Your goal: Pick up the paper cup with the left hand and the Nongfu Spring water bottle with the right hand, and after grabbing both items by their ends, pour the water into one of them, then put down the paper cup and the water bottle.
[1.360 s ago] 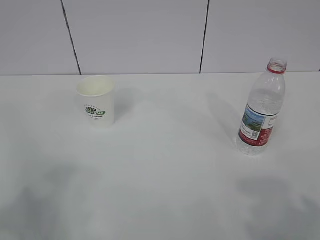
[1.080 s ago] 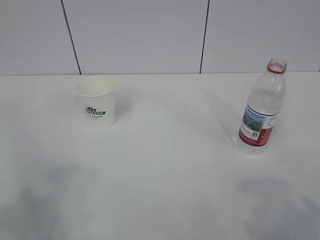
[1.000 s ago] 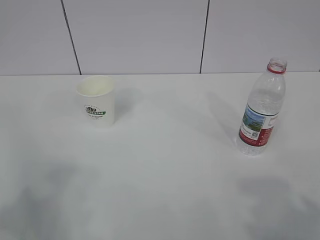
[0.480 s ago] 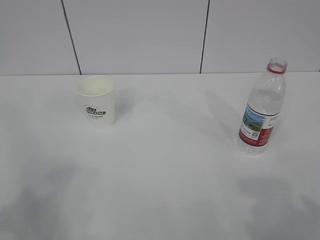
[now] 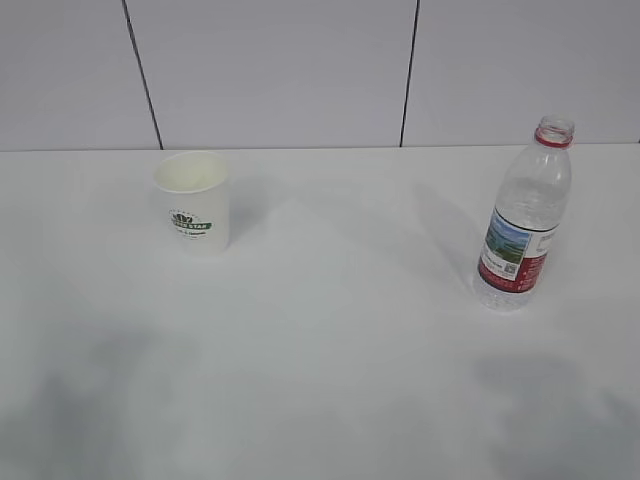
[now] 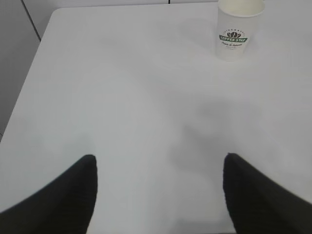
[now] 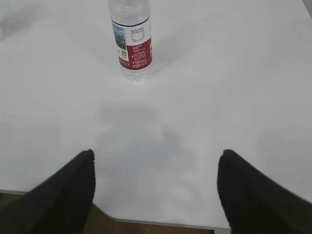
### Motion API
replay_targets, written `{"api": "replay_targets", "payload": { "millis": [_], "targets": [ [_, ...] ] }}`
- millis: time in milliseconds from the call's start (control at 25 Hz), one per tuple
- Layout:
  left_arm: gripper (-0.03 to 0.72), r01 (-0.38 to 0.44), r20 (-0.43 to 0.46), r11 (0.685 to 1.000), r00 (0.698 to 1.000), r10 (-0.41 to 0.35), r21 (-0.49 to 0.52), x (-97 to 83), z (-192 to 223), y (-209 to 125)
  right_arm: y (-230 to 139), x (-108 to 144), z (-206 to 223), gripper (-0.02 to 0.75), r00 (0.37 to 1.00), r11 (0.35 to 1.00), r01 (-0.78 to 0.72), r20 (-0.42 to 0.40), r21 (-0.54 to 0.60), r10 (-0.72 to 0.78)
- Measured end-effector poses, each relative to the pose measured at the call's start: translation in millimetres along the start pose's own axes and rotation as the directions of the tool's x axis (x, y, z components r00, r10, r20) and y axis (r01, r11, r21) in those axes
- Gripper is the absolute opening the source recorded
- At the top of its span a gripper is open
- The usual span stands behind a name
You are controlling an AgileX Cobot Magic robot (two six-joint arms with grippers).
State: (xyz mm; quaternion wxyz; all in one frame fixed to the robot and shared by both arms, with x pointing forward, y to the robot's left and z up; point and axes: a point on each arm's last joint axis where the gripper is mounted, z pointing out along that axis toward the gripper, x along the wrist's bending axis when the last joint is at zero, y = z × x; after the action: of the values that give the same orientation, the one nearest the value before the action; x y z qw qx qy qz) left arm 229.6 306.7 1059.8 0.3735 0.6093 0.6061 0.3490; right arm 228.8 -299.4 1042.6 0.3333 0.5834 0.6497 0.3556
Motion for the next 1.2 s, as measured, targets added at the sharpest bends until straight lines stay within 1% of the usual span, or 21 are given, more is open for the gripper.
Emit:
{"api": "replay_targets", "payload": {
  "millis": [1000, 1200],
  "targets": [
    [0.561, 0.000, 0.000, 1.000, 1.000, 0.000, 0.000, 0.0, 0.0, 0.0, 0.0, 0.8, 0.0, 0.585, 1.000, 1.000, -0.004, -0.009, 0.000, 0.004],
    [0.561, 0.000, 0.000, 1.000, 1.000, 0.000, 0.000, 0.0, 0.0, 0.0, 9.3, 0.9, -11.0, 0.585, 1.000, 0.998, -0.006, -0.012, -0.063, 0.005]
  ]
}}
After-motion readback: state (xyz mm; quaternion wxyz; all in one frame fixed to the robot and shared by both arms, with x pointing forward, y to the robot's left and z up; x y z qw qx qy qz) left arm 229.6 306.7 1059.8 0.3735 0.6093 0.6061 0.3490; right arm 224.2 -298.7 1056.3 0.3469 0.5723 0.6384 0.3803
